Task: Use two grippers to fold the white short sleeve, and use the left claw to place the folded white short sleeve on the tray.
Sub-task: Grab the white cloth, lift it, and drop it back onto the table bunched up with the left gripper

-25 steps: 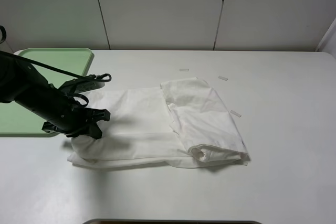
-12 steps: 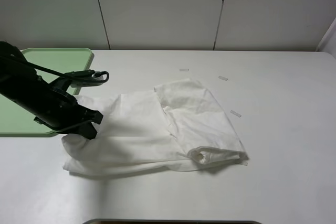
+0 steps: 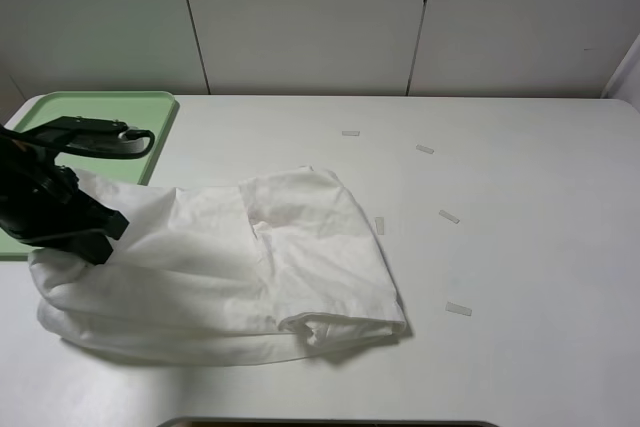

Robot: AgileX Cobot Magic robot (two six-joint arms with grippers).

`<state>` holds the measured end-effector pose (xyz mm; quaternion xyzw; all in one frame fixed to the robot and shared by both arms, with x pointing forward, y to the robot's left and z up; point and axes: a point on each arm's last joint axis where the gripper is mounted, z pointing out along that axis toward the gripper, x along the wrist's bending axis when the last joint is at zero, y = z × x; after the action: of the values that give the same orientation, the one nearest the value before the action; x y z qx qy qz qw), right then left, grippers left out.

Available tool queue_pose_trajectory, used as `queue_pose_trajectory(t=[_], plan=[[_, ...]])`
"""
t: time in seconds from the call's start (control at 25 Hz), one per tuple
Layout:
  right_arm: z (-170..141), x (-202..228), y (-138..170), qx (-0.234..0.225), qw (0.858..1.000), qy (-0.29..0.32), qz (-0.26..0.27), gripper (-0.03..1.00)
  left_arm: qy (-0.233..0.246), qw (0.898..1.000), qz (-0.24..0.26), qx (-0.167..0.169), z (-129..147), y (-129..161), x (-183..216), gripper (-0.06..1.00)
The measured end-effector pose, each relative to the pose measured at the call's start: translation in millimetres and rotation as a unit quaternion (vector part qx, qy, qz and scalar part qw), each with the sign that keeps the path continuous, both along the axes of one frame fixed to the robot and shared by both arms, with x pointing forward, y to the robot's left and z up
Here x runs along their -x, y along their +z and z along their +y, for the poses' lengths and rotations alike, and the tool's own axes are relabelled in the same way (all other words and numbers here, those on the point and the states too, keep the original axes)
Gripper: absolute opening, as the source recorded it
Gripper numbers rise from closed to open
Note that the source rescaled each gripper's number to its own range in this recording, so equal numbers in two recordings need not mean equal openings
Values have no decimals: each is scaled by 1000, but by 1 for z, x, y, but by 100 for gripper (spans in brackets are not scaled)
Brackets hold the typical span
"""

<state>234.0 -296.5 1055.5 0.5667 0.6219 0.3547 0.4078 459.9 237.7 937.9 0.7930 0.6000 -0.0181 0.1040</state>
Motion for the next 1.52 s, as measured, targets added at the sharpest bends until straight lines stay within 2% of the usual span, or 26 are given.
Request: queue_pose_trajectory(t=[0.24,0.44,0.6,0.72,0.76,1.0,1.16,1.28,1.52], plan=[[0,0,0,0,1000,0,0,100,20,1000,-4,-10,12,13,5,11],[0,0,0,0,1000,0,0,100,24,1000,-5,9,4,14,6,11],[0,0,0,0,1000,0,0,100,17,998,-41,47,-20,22,1,11],[0,0,0,0,1000,0,0,100,16,996,-59,60,-28,25,-3,11],[0,0,0,0,1000,0,0,100,17,995,-70,76,-36,27,-7,11],[0,0,0,0,1000,0,0,100,-13,994,-40,101,-69,7,-20,11],[0,0,0,0,1000,0,0,100,-22,992,-45,117,-88,3,-26,11],[0,0,0,0,1000,0,0,100,-43,987,-58,142,-116,1,-36,11],[0,0,0,0,1000,0,0,100,-62,985,-56,150,-134,-3,-42,11]])
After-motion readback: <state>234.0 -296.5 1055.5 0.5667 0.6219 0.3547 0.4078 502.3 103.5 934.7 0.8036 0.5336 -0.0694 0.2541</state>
